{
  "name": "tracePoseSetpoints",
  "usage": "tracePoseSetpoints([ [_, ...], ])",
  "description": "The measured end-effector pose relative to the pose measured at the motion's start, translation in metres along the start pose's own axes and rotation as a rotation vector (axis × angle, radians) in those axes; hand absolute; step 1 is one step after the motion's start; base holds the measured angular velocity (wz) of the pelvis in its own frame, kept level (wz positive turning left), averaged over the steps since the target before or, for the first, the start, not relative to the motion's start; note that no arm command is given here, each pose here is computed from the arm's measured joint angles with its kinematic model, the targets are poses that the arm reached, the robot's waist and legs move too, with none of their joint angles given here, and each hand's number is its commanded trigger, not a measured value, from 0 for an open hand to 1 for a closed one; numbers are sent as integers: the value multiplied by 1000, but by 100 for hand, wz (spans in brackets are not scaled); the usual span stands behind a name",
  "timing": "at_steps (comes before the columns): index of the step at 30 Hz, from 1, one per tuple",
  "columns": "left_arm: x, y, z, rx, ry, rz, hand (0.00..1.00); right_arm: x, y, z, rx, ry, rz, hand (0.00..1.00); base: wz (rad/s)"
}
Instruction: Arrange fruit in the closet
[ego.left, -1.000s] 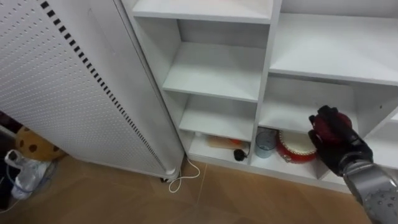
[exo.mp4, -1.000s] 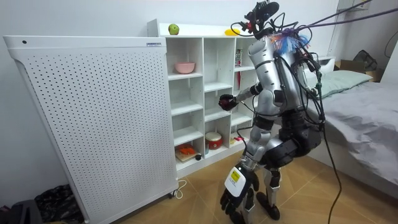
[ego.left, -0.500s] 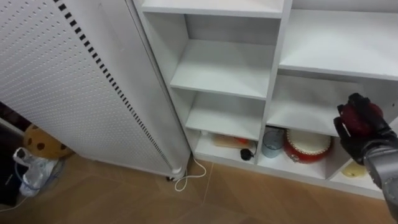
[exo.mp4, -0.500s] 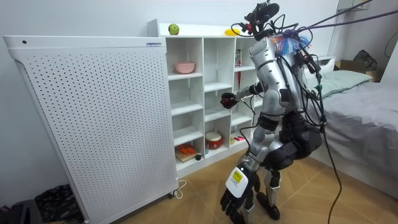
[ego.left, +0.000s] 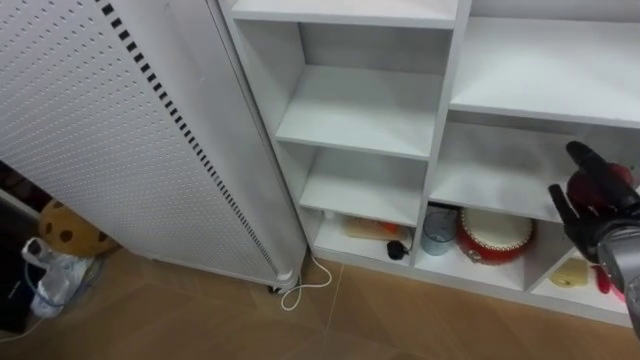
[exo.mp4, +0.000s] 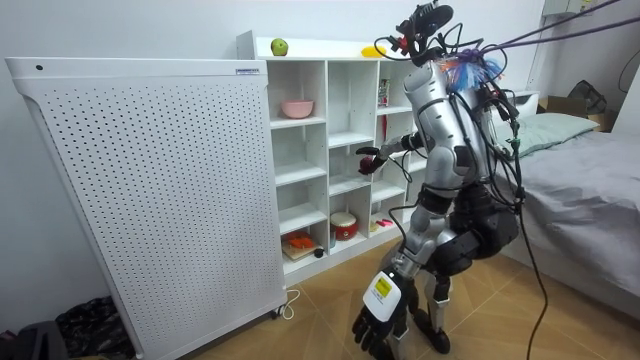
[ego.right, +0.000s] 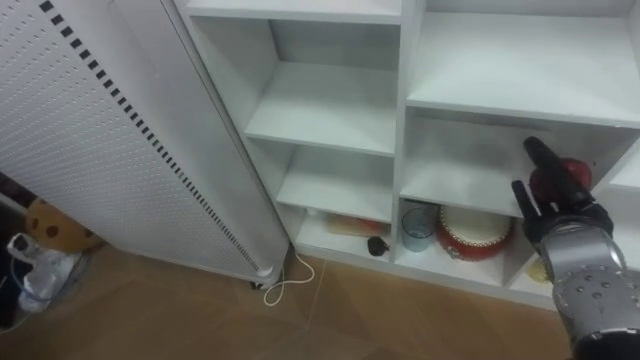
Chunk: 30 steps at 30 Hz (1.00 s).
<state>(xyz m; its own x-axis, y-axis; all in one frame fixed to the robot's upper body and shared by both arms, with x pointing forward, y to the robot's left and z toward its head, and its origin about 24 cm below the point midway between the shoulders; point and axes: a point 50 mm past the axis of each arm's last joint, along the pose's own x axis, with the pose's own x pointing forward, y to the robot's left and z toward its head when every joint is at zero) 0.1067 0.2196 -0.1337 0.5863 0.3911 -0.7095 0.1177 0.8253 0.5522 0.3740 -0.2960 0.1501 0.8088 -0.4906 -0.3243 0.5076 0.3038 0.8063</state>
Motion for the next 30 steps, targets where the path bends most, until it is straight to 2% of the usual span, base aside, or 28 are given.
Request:
tracePoseSetpoints([
  [24,-3,0,-3,-11,1,0,0,1,1,-2,-10,24,48,0,0],
  [30,-4,4,-5,-1,-5,-6,0,8,-17,-9,-72,45,24,0,0],
])
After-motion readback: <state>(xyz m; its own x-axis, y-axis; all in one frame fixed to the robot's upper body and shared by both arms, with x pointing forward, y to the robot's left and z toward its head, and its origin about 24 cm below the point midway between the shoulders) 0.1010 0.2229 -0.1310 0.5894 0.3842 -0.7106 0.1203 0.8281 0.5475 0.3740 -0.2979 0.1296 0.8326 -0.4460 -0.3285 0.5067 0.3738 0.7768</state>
